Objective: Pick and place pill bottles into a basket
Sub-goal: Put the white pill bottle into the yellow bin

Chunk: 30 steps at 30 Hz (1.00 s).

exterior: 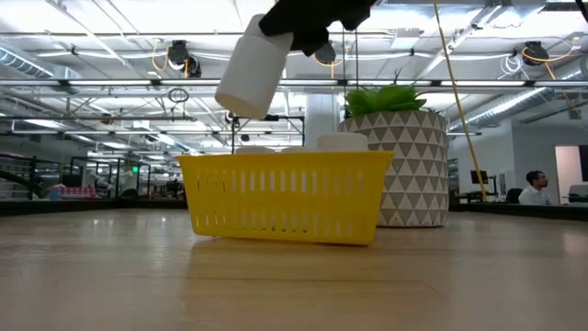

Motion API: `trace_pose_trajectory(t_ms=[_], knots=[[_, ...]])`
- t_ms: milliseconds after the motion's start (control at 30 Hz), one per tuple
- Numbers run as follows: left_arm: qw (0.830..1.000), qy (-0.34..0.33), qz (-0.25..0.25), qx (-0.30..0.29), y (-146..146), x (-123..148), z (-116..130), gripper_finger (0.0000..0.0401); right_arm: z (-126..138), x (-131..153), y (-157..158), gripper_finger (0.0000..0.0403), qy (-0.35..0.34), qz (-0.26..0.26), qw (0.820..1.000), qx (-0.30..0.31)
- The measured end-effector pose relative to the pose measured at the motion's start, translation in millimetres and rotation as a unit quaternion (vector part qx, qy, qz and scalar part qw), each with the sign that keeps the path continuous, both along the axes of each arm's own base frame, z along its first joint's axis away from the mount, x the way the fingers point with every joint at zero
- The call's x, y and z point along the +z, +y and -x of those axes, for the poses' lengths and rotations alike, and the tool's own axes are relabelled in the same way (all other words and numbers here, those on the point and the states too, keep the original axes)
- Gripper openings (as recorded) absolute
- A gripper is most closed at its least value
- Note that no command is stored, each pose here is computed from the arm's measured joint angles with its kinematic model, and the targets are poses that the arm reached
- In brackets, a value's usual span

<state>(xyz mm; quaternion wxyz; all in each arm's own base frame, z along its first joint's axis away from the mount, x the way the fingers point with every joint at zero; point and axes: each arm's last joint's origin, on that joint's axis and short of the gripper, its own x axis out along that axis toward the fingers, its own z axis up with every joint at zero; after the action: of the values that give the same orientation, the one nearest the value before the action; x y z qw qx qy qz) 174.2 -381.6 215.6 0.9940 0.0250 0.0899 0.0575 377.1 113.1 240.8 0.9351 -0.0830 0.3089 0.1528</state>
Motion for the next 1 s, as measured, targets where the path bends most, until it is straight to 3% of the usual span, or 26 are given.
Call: trace_pose_trajectory(t_ms=[733,1000], knots=[[1.0,0.001,-0.003,0.0,0.2,-0.3,0.1,0.0153,4.5,1.0,-7.5,0.0155,0.07,0.015,0.997,-0.014],[1.0,0.006,-0.001,-0.007,-0.1,-0.7,0.1,0.0153,-5.2,-25.4,-3.5,0.0156,0.103,0.006,0.995,-0.011]])
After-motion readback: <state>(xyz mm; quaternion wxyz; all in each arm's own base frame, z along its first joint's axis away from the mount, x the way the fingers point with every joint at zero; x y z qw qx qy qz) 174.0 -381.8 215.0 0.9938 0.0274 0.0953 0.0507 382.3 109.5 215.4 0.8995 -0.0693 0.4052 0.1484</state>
